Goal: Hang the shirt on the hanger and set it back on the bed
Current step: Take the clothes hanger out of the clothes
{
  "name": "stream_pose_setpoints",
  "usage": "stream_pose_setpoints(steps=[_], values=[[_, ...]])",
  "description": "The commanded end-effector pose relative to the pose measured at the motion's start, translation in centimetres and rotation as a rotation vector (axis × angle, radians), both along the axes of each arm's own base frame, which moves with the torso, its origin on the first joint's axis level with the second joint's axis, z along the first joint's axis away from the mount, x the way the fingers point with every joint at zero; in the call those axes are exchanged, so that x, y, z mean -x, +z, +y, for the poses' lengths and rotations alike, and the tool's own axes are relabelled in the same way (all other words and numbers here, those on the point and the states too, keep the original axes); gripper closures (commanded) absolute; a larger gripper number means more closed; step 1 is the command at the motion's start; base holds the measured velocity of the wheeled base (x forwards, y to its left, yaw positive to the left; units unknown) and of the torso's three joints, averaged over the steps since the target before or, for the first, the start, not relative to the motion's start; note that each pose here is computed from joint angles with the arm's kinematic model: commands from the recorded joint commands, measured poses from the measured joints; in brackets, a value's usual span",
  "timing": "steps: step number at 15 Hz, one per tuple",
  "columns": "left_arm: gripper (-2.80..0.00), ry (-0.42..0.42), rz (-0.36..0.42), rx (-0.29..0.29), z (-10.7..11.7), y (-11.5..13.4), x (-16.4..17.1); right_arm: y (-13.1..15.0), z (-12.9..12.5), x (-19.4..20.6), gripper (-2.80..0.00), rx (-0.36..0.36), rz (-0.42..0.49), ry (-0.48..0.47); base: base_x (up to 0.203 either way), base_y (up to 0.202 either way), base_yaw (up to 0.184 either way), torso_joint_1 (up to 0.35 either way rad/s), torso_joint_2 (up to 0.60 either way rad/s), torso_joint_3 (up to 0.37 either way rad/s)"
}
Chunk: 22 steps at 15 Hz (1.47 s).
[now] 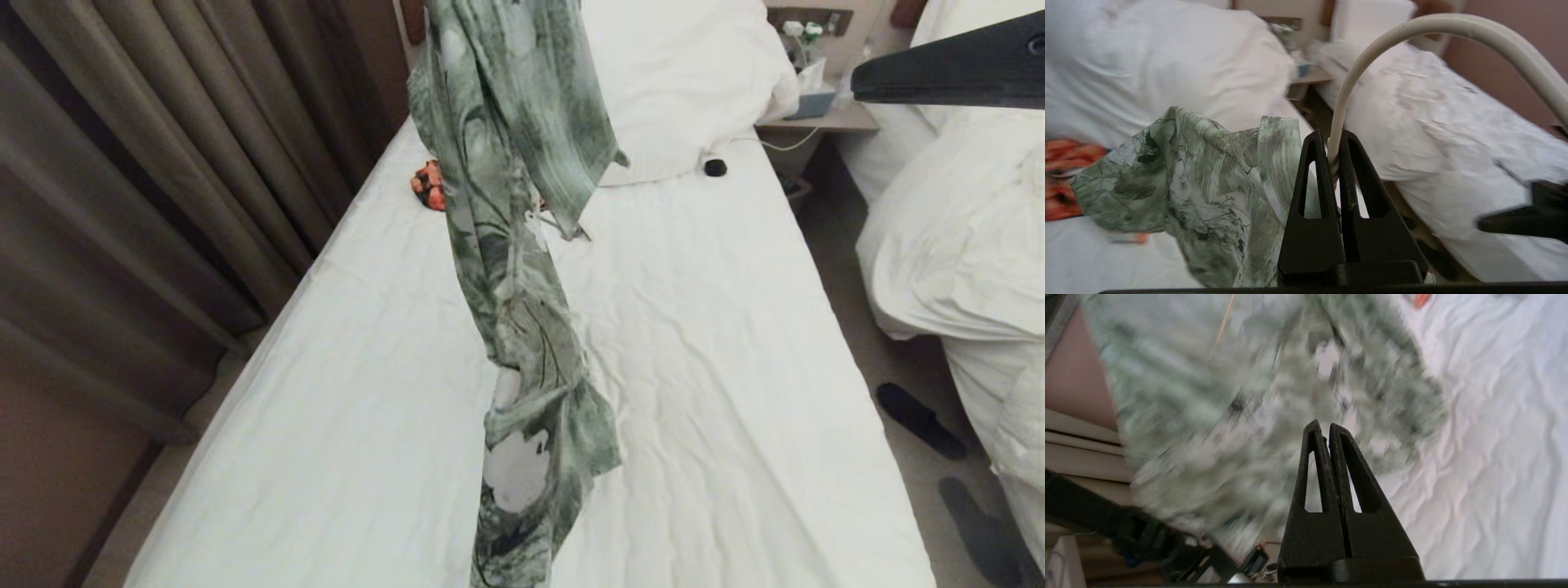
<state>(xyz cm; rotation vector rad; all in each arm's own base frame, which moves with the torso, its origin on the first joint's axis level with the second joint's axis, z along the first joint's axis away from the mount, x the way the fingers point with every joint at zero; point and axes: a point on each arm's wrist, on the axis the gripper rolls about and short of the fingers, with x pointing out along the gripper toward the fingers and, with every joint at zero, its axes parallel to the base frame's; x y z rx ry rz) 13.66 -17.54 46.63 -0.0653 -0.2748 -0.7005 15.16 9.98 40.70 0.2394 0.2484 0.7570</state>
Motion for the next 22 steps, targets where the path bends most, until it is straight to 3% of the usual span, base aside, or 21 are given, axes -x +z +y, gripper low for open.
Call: stream_pose_setpoints(steps=[1, 8, 12, 15, 22], values=[[0.0, -0.073, 0.032, 0.003, 0.0, -0.2, 0.3, -0.6, 0.2, -0.3, 0.0, 0.007, 0.001, 0.001, 0.0, 0.0, 0.0, 0.249, -0.63, -0.387], [0.0, -0.27, 0.274, 0.023, -0.3, -1.8, 0.5, -1.5, 0.4, -1.0, 0.0, -0.031, -0.09, -0.012, 0.0, 0.0, 0.0, 0.161, -0.37, -0.226], [0.0, -0.294, 0.35, 0.001, -2.0, -3.5, -0.6, -0.1, -0.4, -0.1, 0.0, -0.123, -0.113, -0.03, 0.0, 0.0, 0.0, 0.0, 0.0, 0.0], [0.0, -0.323, 0.363, -0.004, -2.7, -3.7, -0.8, 1.5, -0.6, -1.8, 0.0, -0.201, -0.089, -0.138, 0.0, 0.0, 0.0, 0.0, 0.0, 0.0], [0.0, -0.302, 0.245, 0.08, -2.4, -1.9, -1.3, 1.9, 0.8, -7.1, 0.0, -0.136, 0.039, -0.204, 0.0, 0.0, 0.0, 0.0, 0.0, 0.0]])
